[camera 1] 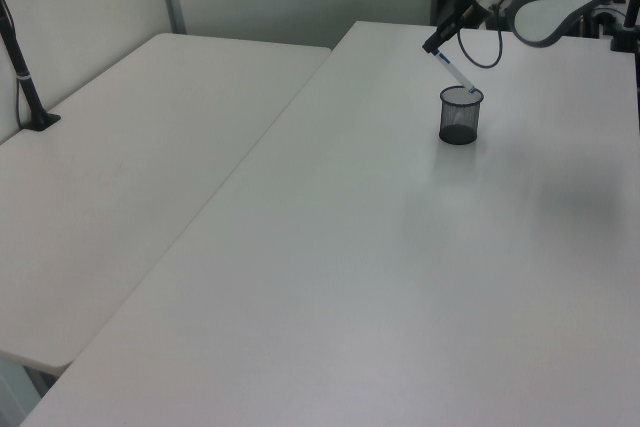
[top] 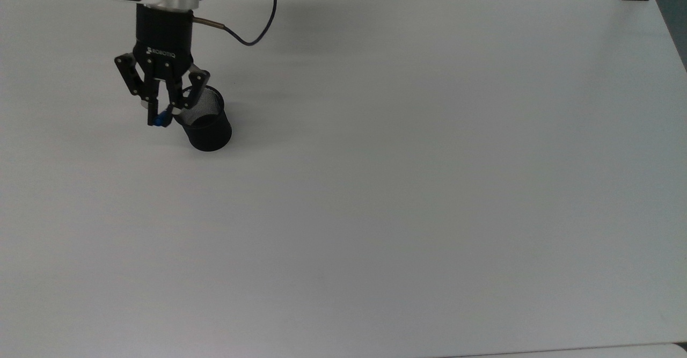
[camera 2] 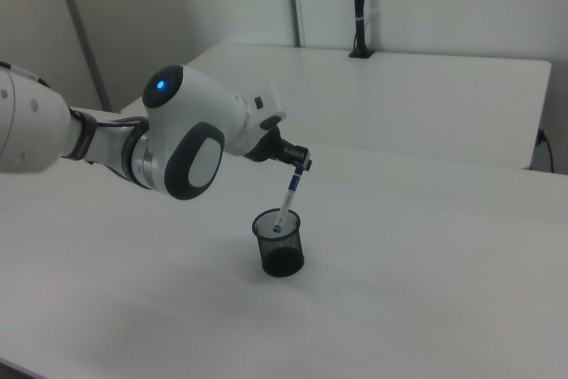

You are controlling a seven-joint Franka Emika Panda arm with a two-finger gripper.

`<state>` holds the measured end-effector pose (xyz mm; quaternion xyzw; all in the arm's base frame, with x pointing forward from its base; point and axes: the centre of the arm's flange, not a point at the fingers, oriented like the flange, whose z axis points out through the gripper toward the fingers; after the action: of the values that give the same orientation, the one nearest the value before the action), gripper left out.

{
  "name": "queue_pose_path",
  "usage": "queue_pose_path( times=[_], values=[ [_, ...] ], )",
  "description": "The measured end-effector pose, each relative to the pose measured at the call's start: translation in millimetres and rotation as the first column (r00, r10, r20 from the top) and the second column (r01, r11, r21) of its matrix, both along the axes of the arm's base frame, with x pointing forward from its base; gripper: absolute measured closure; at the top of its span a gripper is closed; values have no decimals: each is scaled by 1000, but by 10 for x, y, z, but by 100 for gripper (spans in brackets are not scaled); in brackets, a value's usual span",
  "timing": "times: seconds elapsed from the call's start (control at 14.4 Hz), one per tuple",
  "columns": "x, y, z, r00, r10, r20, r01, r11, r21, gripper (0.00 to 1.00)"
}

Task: Insert the marker
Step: 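Lower the marker into the cup and open the gripper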

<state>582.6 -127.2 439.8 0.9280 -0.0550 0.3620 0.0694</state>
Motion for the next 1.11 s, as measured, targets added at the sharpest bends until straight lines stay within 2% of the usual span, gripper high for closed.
queue_pose_path(
  times=[0.42,0.69,0.97,1.11],
  values=[
    [-75,290,-278,998,33,59,-34,999,21,79],
    [-189,306,-499,997,41,62,-42,999,21,79],
    [-218,176,-470,998,19,67,-20,1000,18,78],
    [-242,83,-406,997,-1,79,-1,1000,19,63]
  ],
)
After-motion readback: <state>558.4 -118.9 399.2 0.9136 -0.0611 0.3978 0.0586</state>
